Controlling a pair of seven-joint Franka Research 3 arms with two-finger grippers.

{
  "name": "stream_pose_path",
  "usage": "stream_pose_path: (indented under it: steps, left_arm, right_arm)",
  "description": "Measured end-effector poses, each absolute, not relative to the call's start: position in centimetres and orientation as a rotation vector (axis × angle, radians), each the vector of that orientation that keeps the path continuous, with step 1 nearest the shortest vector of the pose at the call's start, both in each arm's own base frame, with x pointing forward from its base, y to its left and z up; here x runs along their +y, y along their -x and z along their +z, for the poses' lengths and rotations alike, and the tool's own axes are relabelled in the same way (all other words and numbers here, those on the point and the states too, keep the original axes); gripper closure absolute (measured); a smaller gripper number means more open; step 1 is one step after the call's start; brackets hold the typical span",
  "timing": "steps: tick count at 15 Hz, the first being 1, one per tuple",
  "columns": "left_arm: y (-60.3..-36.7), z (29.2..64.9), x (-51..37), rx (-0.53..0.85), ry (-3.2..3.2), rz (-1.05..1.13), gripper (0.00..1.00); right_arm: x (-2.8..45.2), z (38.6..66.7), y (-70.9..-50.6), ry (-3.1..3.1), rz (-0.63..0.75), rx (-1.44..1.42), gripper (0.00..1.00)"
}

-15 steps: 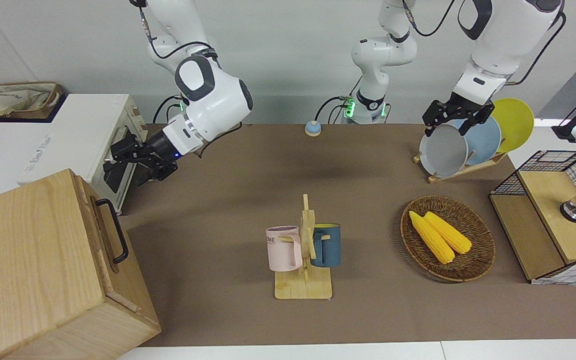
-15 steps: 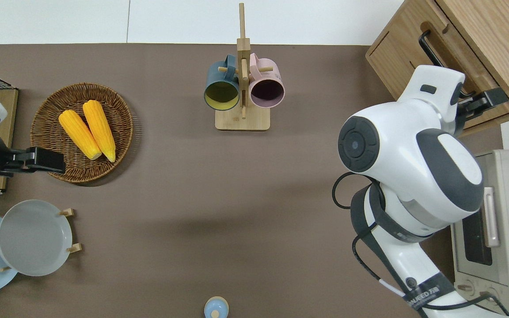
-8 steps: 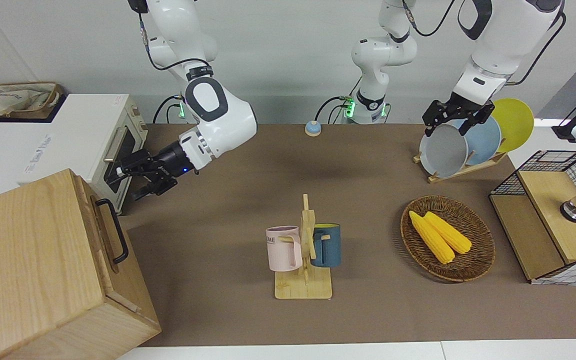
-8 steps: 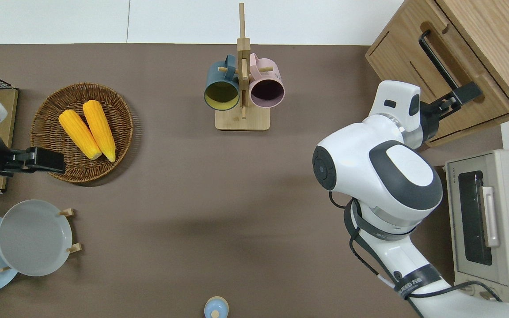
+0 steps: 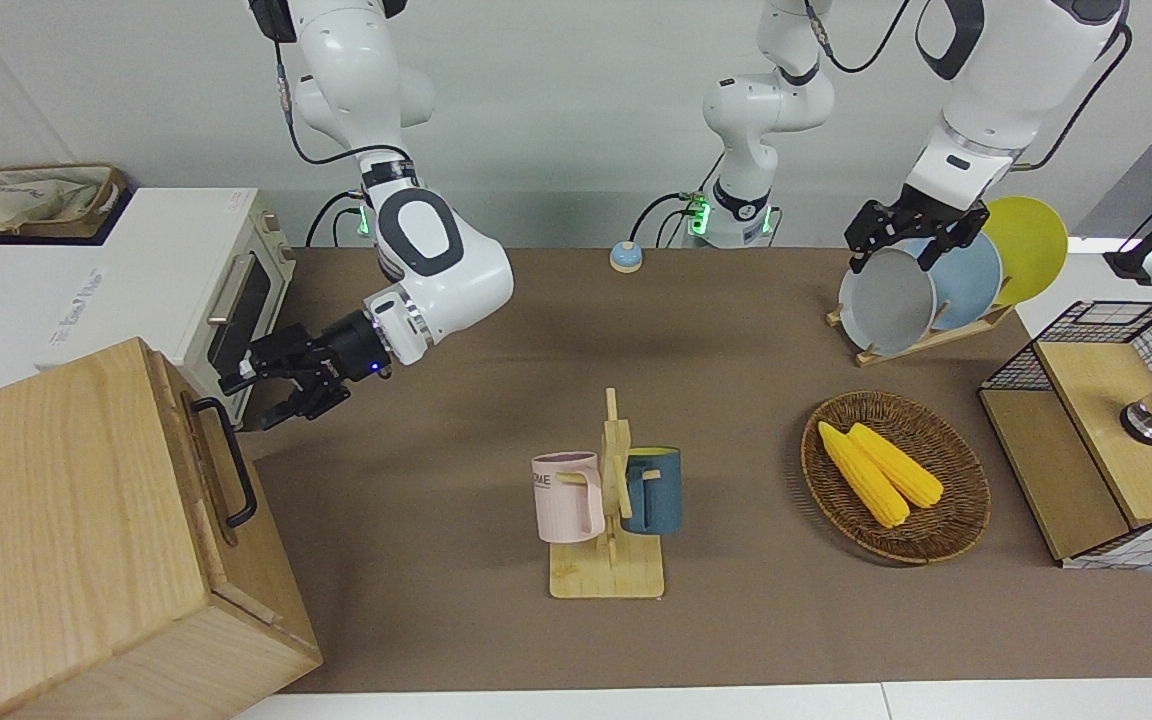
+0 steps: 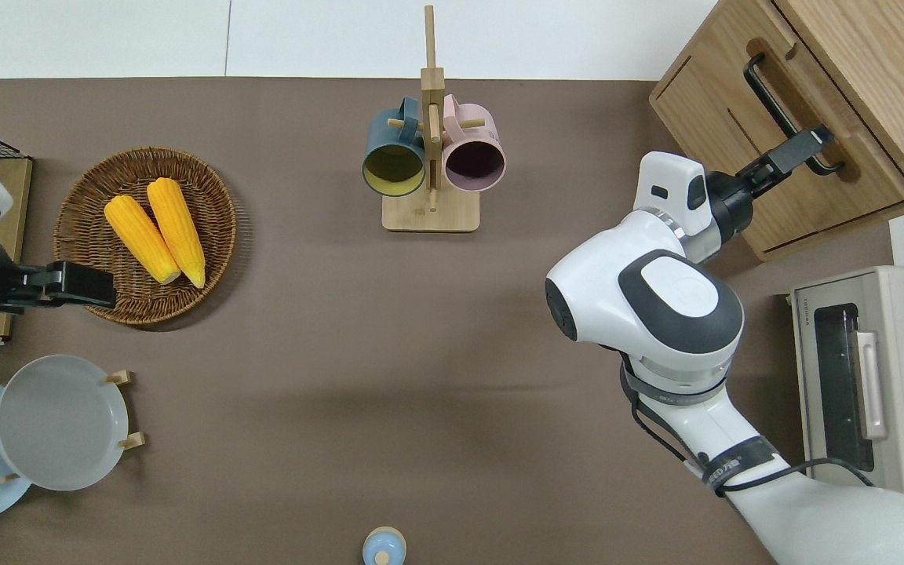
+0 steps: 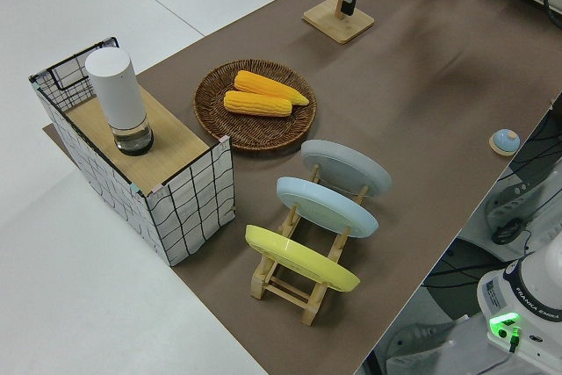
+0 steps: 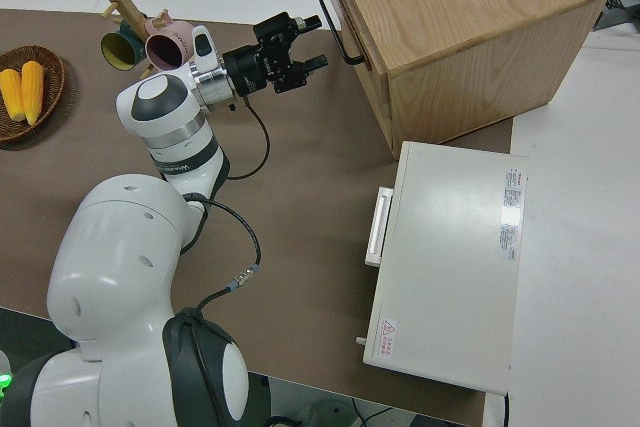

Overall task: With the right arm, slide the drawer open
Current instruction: 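Align the right gripper on the black bar handle and close it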

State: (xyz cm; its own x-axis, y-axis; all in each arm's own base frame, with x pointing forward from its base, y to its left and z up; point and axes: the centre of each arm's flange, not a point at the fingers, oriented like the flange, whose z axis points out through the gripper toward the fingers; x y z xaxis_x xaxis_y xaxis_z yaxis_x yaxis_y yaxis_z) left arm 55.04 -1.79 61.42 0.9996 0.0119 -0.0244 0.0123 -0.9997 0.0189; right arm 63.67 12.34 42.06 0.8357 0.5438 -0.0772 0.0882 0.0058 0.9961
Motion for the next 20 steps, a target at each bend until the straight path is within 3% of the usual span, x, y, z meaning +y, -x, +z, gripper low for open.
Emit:
stream_pose_path:
  steps: [8, 20]
  left_arm:
    - [-55.0, 61.4, -1.8, 0.019, -3.122, -0.038, 0.0]
    - [-55.0, 61.4, -1.8, 0.019, -3.122, -0.038, 0.0]
  right_arm:
    - [12.1, 38.8, -64.9, -1.487, 0.395, 0.607, 0.02]
    - [11.7, 41.1, -68.7, -1.499, 0.472, 0.565, 0.02]
